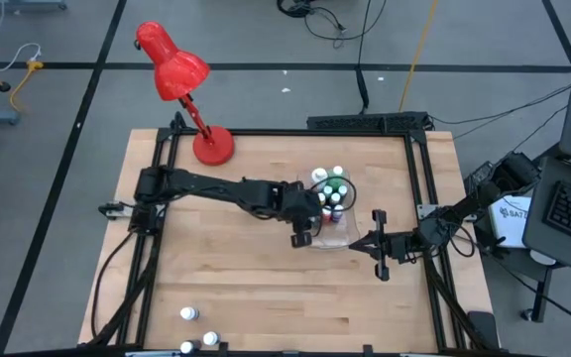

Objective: Pick & Place Paint Supplies
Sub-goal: Put the small green paint bottle into the transparent bin, then put the small white paint bottle into the transparent bin

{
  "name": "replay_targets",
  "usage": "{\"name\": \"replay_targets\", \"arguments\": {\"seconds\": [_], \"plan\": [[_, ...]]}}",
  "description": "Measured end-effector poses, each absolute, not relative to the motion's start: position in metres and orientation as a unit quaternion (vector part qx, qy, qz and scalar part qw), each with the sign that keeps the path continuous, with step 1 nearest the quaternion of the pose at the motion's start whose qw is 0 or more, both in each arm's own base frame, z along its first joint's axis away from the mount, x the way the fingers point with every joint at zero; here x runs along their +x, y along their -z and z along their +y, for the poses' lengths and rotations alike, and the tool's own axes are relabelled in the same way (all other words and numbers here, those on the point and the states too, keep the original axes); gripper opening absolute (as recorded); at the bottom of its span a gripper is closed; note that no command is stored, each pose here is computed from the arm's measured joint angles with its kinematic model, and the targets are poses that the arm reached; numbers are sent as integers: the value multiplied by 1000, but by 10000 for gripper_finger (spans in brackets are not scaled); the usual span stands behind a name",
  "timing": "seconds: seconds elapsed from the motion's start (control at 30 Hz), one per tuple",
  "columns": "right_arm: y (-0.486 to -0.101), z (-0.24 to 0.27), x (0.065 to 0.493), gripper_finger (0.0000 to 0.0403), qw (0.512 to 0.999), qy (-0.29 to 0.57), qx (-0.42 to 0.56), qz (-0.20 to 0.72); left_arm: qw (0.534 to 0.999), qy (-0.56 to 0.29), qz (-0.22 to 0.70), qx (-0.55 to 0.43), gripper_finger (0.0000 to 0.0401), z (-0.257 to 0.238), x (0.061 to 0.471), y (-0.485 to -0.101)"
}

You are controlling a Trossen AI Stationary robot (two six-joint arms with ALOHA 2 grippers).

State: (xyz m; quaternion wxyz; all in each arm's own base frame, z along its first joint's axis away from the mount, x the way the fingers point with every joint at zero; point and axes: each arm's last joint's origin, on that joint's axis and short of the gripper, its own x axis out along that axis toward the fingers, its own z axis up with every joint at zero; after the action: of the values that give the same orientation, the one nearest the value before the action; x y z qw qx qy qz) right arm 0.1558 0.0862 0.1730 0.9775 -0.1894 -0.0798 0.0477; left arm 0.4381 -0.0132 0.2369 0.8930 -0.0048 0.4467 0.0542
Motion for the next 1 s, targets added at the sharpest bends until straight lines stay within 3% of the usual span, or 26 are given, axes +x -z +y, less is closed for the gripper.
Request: {"name": "replay_targets", "arguments": {"seconds": [0.2, 0.7, 0.8, 1.0], "plan": [[-173, 86, 156, 4, 978, -47, -189, -80, 881, -75, 468, -9, 112, -7, 445, -215], [-173, 86, 156, 4, 978, -48, -188, -82, 885, -66, 460, 2, 116, -8, 449, -211], [-173, 86, 156, 4, 978, -48, -188, -82, 886, -63, 459, 5, 135, -9, 449, -212], [-173, 86, 156, 4, 978, -48, -188, -81, 891, -57, 451, 4, 209, -12, 450, -216]]}}
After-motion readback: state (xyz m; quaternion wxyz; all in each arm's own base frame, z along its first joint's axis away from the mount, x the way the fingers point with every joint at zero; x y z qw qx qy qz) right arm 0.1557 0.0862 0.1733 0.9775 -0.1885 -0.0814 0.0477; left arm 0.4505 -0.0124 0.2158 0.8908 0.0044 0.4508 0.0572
